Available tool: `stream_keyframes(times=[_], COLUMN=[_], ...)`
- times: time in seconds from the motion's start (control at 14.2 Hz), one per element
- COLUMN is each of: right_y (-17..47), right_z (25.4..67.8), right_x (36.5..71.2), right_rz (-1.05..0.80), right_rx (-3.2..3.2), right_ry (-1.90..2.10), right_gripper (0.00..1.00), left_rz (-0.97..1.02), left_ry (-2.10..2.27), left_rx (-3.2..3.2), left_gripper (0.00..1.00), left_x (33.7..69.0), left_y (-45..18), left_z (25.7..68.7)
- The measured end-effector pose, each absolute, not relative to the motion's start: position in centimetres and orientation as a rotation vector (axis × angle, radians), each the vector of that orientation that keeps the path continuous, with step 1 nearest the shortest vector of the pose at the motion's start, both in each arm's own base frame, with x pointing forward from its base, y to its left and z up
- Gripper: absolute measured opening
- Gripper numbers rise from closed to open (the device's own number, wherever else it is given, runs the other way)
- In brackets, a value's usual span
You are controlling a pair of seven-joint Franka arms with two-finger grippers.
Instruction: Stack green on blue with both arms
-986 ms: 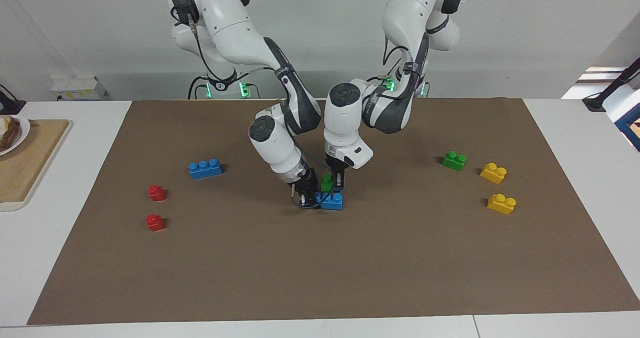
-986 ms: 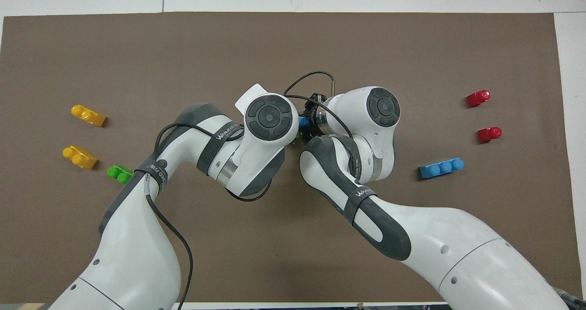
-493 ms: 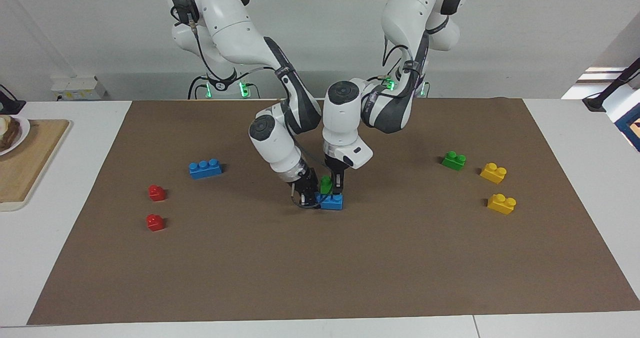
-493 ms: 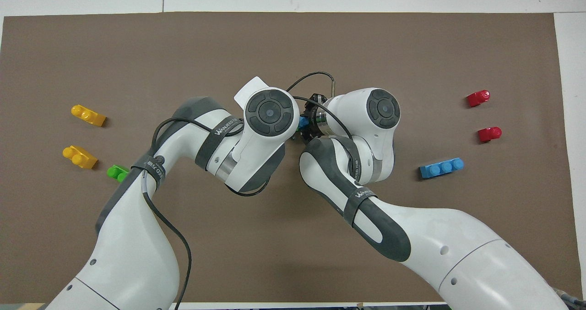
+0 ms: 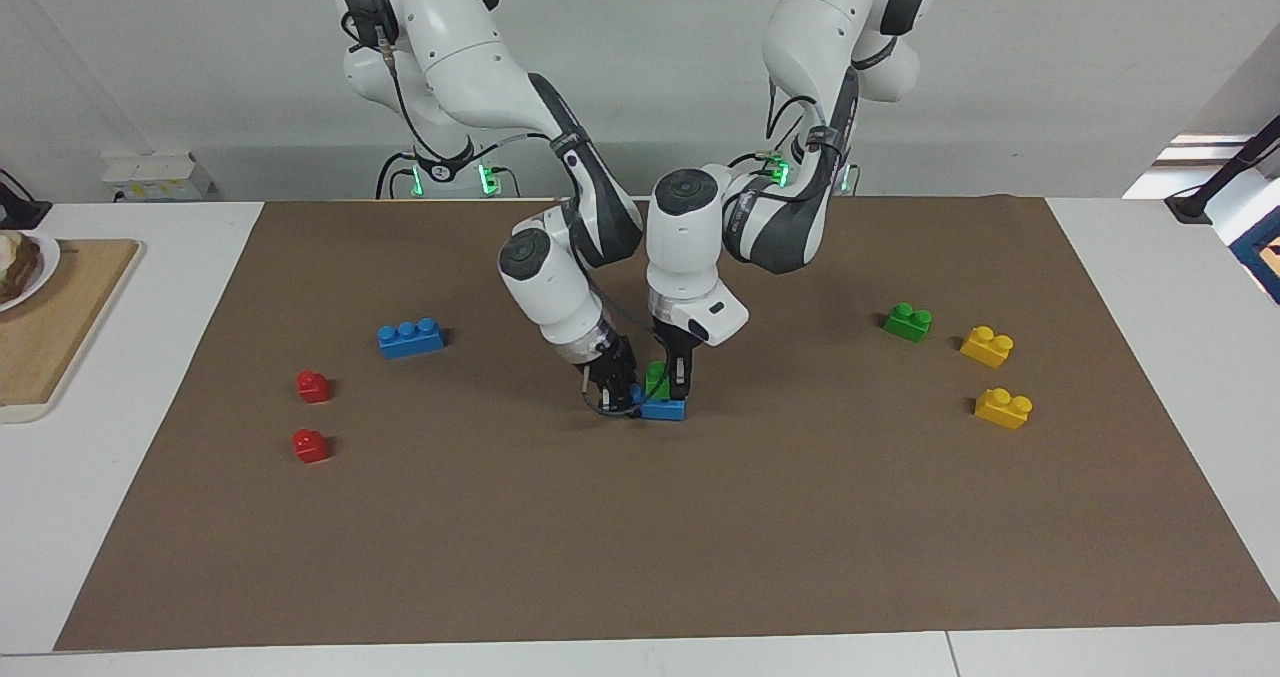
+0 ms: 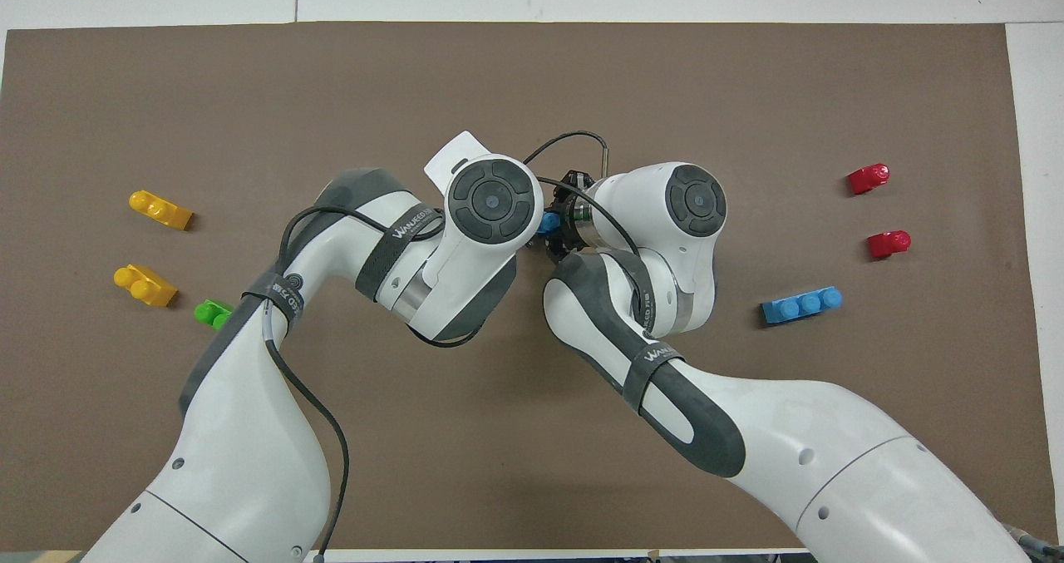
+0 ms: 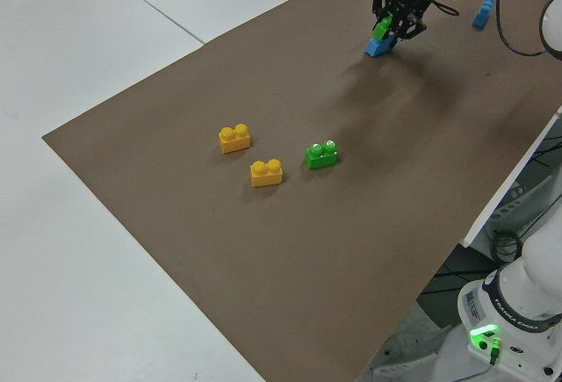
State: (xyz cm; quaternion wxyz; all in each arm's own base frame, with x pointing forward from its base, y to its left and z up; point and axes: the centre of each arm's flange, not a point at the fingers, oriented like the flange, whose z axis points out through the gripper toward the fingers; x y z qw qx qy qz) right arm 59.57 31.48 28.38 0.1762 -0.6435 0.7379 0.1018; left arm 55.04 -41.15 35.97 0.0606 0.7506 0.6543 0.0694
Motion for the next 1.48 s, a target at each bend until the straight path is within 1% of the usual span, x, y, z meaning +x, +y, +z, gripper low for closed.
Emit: stream_keyframes(times=[0.77,0.85,0.92,1.06,1.13,1.2,1.27,1.41,1.48], right_y=[31.5,31.5,31.5,31.5,31.5,31.5,31.4,31.1,31.1], right_z=[28.4,28.4,28.4,28.4,28.4,28.4,28.1,27.4,27.3], right_x=[59.5,59.5,59.5,59.5,59.4,59.4,59.4,59.1,59.2], right_rz=[0.283,0.283,0.282,0.281,0.28,0.28,0.28,0.274,0.271], right_rx=[-1.82,-1.82,-1.819,-1.819,-1.819,-1.821,-1.826,-1.832,-1.832], right_ry=[2.087,2.087,2.087,2.086,2.086,2.084,2.086,2.089,2.089], right_gripper=[0.34,0.34,0.34,0.34,0.34,0.34,0.39,0.58,0.7], left_rz=[0.228,0.233,0.238,0.24,0.242,0.246,0.251,0.265,0.273], left_ry=[1.944,1.941,1.942,1.946,1.945,1.944,1.942,1.931,1.926], left_rx=[2.286,2.294,2.304,2.314,2.316,2.316,2.314,2.314,2.314], left_gripper=[0.34,0.39,0.48,0.69,0.82,0.93,1.0,1.0,1.0], left_x=[54.9,55.0,55.1,55.3,55.4,55.7,56.1,57.1,57.6], left_y=[-41.4,-41.3,-41.1,-40.8,-40.6,-40.2,-39.6,-38.0,-37.1], left_z=[34.4,34.2,33.8,33.1,33.1,33.2,33.6,35.0,36.0])
